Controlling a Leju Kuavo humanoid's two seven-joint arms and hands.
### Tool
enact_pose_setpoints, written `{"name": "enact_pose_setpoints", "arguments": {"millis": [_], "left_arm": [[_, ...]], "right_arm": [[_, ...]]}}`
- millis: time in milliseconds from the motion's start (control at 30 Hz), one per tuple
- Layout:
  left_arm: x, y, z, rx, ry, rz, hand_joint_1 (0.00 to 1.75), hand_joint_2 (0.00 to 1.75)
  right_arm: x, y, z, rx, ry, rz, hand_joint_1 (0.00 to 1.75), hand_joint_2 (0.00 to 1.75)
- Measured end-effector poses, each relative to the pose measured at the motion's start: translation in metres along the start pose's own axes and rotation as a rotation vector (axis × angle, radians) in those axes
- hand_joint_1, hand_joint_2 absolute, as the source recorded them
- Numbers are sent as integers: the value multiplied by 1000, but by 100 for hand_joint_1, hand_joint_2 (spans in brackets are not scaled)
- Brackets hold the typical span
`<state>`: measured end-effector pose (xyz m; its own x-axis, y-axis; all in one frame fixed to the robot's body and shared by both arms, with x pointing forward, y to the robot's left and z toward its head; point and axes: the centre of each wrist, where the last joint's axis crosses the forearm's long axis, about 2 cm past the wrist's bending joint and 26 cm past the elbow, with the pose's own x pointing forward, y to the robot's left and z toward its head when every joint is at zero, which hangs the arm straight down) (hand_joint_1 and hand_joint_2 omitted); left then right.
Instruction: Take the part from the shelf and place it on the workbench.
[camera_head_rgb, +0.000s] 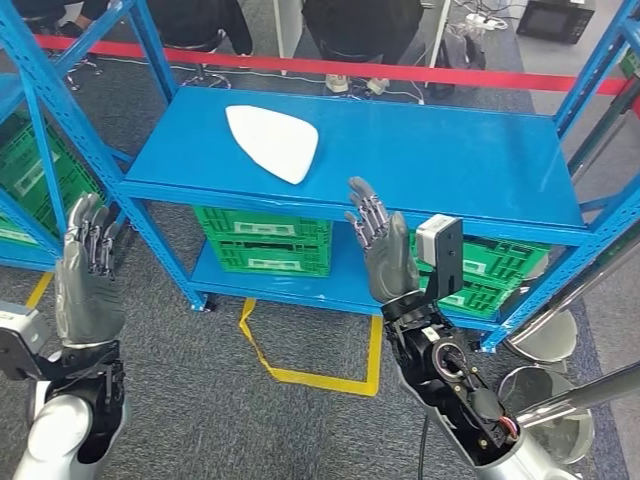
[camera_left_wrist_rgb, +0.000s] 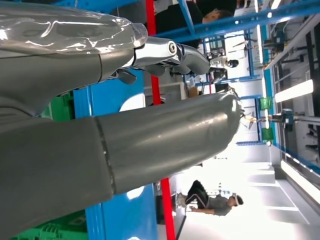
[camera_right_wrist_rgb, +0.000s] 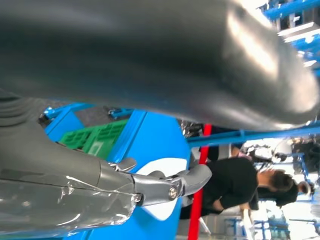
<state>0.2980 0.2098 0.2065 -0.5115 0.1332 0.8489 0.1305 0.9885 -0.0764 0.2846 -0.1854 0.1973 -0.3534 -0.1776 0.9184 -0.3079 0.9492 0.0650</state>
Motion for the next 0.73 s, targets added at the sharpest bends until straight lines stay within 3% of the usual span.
{"name": "enact_pose_setpoints", "arguments": {"millis": [733], "left_arm": [[-11, -10, -7, -17, -2, 33, 0, 0]], "right_arm": [[4, -13, 8, -94, 66, 8, 0, 0]]}}
